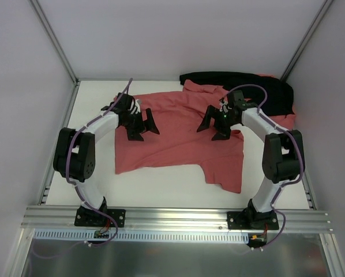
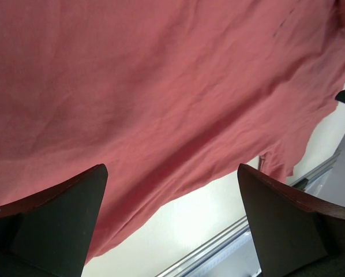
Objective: Fold and stack the t-shirts
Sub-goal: Flatten out the tshirt
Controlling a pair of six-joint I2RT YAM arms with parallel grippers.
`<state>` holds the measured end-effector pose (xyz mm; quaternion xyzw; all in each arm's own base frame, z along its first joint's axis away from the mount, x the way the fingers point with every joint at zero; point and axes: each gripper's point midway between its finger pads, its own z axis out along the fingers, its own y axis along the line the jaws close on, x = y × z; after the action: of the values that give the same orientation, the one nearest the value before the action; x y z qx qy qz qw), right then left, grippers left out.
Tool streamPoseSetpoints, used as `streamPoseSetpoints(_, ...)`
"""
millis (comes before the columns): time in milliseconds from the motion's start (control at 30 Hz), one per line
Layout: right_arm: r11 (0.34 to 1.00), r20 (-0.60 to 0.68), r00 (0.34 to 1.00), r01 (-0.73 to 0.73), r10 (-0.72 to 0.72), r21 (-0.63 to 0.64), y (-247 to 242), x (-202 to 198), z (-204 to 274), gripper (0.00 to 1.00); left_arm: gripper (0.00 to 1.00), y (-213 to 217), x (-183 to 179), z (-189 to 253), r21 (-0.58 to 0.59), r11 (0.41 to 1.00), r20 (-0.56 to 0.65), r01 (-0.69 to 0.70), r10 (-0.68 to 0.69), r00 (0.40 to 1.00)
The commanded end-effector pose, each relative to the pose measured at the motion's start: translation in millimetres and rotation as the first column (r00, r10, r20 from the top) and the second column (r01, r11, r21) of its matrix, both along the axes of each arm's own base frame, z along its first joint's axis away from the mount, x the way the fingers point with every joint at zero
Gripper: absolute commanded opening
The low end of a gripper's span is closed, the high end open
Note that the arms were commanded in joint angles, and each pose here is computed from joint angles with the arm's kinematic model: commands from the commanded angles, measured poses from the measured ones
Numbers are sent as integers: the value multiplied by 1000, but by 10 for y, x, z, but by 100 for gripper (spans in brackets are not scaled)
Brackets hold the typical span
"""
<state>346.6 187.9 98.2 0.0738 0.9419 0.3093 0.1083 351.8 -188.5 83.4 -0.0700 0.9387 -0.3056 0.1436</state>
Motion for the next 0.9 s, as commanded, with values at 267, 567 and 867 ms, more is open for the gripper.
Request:
streamPoseSetpoints(267,988,-168,986,-18,-8,-155,-267,-215,-572,99,99,40,-286,-429,91,996,-159,13,1,987)
streamPoseSetpoints(567,987,-270,963,-31,-13,-157,-320,-633,-773,99,99,166,-577,-524,141,989,-241,52,-17,970)
streamPoseSetpoints(867,991,-333,943,-71,28,-117,-383,-1356,-616,99,99,343,-1074,-572,173,982,-291,69,-16,957)
